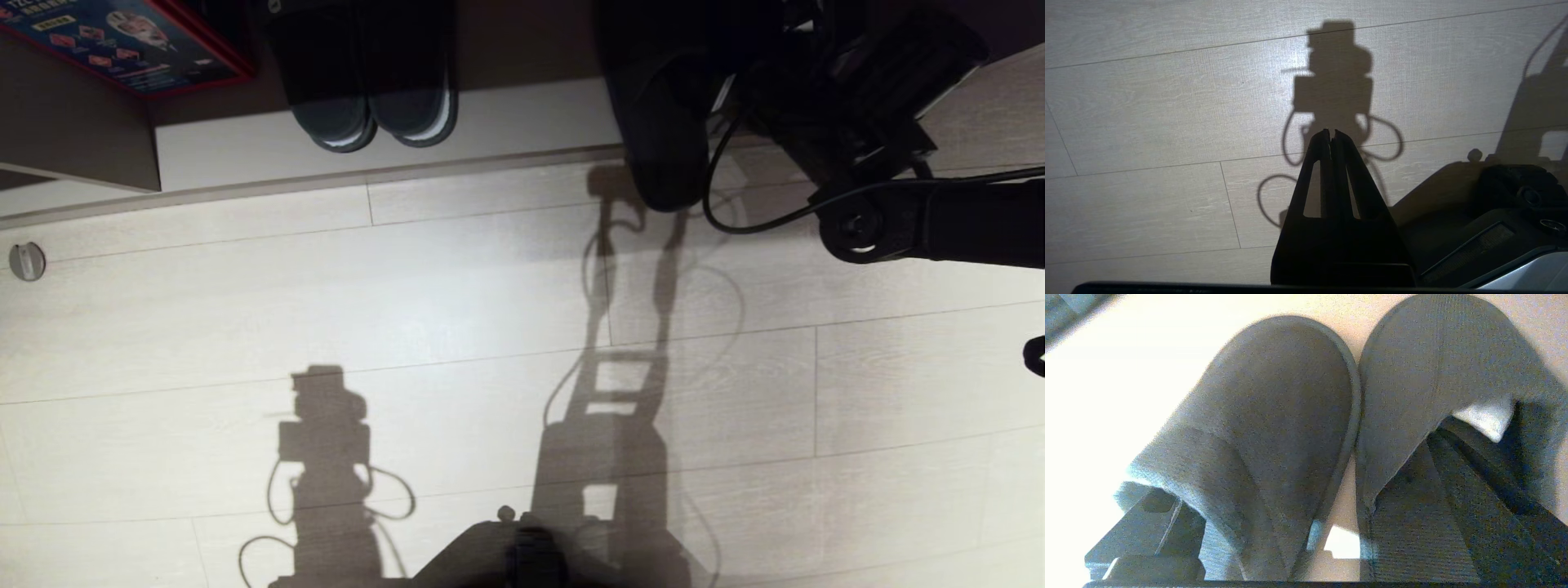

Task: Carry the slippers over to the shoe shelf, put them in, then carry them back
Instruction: Pick up the slippers in the shoe cabinet

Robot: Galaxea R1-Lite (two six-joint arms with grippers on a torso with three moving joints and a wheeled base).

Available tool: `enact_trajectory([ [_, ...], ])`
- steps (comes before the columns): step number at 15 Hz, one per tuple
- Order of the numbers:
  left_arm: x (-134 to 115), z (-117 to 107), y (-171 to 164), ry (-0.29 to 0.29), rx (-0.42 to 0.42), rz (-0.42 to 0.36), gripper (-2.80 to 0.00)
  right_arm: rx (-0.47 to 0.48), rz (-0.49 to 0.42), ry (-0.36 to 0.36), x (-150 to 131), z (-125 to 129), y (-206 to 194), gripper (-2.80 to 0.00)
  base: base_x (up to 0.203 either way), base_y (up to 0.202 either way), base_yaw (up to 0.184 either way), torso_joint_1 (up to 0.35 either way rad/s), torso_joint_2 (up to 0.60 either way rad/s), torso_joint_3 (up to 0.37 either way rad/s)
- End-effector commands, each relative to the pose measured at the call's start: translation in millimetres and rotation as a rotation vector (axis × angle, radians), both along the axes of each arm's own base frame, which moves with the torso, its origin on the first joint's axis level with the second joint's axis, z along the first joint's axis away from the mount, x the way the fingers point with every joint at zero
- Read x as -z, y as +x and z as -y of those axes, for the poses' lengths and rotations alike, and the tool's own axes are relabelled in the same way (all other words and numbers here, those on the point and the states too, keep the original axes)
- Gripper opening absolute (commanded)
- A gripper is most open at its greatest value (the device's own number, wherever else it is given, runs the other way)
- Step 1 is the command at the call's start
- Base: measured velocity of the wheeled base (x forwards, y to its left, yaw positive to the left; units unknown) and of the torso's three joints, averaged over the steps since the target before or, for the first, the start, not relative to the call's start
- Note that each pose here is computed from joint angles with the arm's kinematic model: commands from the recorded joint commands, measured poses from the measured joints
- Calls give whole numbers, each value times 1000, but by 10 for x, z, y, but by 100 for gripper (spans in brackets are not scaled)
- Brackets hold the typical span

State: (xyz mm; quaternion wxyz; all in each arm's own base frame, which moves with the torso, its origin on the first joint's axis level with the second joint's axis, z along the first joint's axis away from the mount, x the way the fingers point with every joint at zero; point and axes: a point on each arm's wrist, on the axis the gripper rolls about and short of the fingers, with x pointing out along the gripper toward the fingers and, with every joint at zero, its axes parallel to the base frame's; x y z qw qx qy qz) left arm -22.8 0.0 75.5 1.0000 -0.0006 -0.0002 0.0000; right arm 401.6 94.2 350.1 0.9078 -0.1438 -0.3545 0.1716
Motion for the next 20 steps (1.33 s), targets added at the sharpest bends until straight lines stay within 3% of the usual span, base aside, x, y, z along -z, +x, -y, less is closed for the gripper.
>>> enact_trajectory([
  [1,-4,0,-1,0,0,1,-280,-4,2,-2,-144,31,-204,0,0,0,0,0,0,0],
  [10,0,0,0,0,0,0,-280,-18,-270,6,-70,132,-649,0,0,0,0,0,0,0],
  [20,0,0,0,0,0,0,-280,39,-580,-8,-7,226,-1007,0,0,0,0,0,0,0],
])
